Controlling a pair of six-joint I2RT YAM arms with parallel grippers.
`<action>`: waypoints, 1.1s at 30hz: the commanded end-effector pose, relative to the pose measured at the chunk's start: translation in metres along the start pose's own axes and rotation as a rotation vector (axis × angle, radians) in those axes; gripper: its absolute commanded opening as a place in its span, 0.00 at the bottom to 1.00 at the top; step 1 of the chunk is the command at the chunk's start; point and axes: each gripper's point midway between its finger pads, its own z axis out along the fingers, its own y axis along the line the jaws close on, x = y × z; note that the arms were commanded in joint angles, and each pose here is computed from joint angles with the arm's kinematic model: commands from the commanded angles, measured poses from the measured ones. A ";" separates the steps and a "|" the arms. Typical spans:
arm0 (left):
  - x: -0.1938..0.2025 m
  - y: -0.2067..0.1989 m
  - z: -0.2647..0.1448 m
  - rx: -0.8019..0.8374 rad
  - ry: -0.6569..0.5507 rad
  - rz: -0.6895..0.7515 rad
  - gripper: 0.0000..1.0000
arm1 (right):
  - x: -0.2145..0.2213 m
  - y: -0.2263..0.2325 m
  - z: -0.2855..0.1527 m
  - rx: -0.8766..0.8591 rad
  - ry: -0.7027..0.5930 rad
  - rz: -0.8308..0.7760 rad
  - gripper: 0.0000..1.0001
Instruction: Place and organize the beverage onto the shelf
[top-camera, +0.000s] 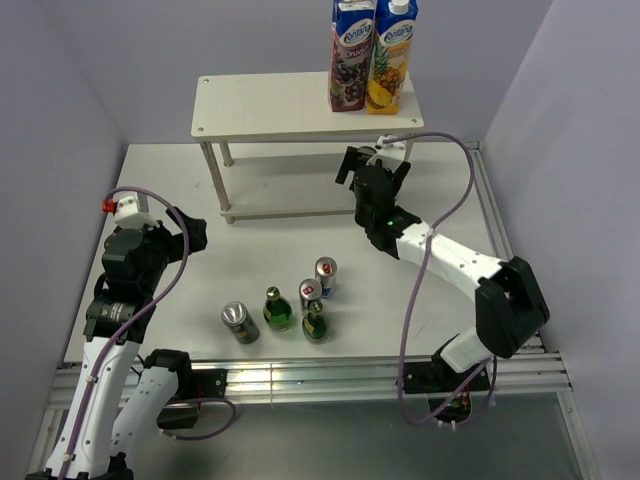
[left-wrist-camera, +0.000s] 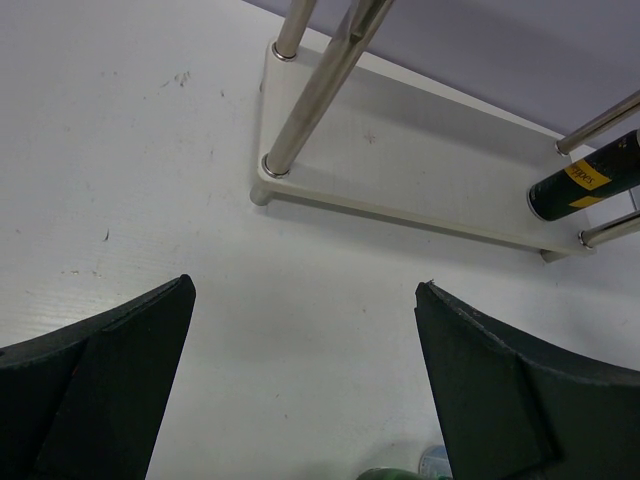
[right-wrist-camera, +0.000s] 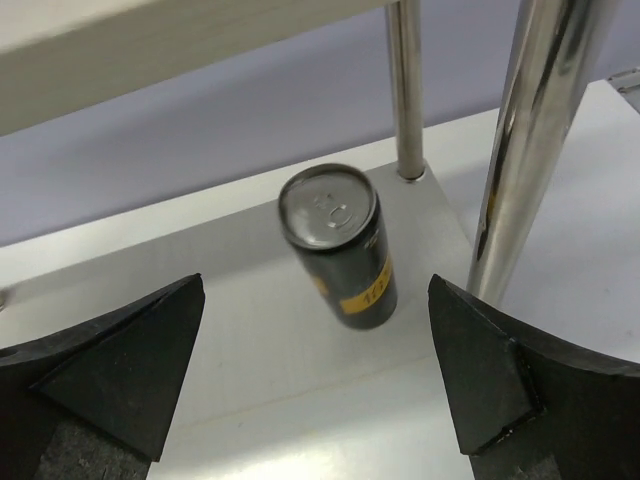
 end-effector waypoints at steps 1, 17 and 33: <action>-0.017 -0.007 -0.001 0.033 -0.054 0.013 0.99 | -0.008 0.004 -0.032 -0.056 0.033 0.024 1.00; -0.023 0.003 -0.002 -0.017 -0.079 -0.001 0.99 | -0.009 0.137 -0.310 -0.729 0.177 -0.065 1.00; -0.025 0.005 -0.005 -0.025 -0.091 -0.002 0.99 | 0.131 0.204 -0.408 -0.855 0.441 -0.170 1.00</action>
